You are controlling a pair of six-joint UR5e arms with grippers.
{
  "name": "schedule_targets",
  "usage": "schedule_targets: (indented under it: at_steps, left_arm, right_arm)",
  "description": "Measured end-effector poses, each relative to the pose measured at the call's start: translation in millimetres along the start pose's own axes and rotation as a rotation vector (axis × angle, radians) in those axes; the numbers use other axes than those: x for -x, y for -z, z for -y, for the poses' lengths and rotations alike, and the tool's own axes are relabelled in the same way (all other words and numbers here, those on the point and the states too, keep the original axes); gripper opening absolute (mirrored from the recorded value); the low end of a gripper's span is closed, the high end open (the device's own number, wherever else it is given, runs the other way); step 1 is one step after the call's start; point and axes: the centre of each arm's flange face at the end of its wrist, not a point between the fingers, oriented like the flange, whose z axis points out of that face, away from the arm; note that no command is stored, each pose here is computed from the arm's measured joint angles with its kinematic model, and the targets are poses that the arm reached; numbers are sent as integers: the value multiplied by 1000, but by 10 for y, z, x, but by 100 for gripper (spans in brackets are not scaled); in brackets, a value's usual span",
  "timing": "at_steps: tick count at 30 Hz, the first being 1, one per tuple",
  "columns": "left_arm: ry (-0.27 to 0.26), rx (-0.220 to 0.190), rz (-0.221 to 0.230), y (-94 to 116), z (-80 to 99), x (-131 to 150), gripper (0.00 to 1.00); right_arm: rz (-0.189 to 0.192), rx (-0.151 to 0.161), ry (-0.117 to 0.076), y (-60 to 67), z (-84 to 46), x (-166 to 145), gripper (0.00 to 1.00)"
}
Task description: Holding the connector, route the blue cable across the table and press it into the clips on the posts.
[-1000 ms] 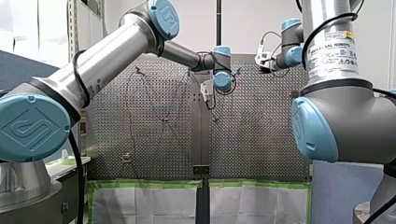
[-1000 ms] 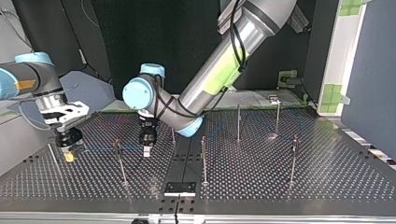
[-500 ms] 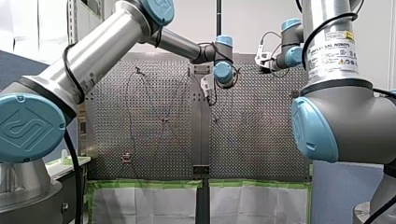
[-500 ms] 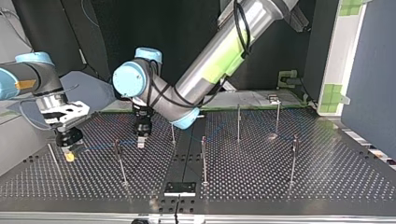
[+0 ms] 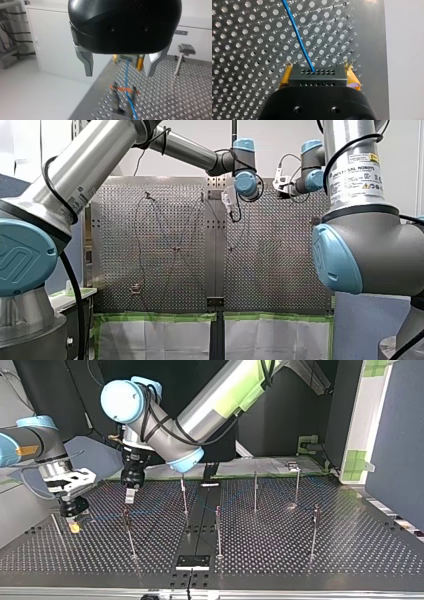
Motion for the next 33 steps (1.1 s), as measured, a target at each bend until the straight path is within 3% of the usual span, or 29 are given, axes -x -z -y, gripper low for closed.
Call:
schedule_targets:
  at_steps: [5, 14, 21, 28, 33]
  left_arm:
    - [26, 9, 34, 152, 50, 127, 100]
    - [101, 56, 116, 221, -148, 437, 100]
    - [176, 98, 193, 196, -447, 723, 100]
    - [231, 80, 258, 137, -751, 1000, 100]
    - [228, 68, 291, 87, -970, 1109, 100]
  right_arm:
    - [0, 0, 0, -2, 1, 3, 0]
    - [2, -5, 6, -6, 33, 12, 0]
    - [4, -9, 11, -9, 65, 19, 0]
    - [5, -14, 12, -14, 99, 28, 0]
    - [6, -18, 12, -18, 122, 36, 0]
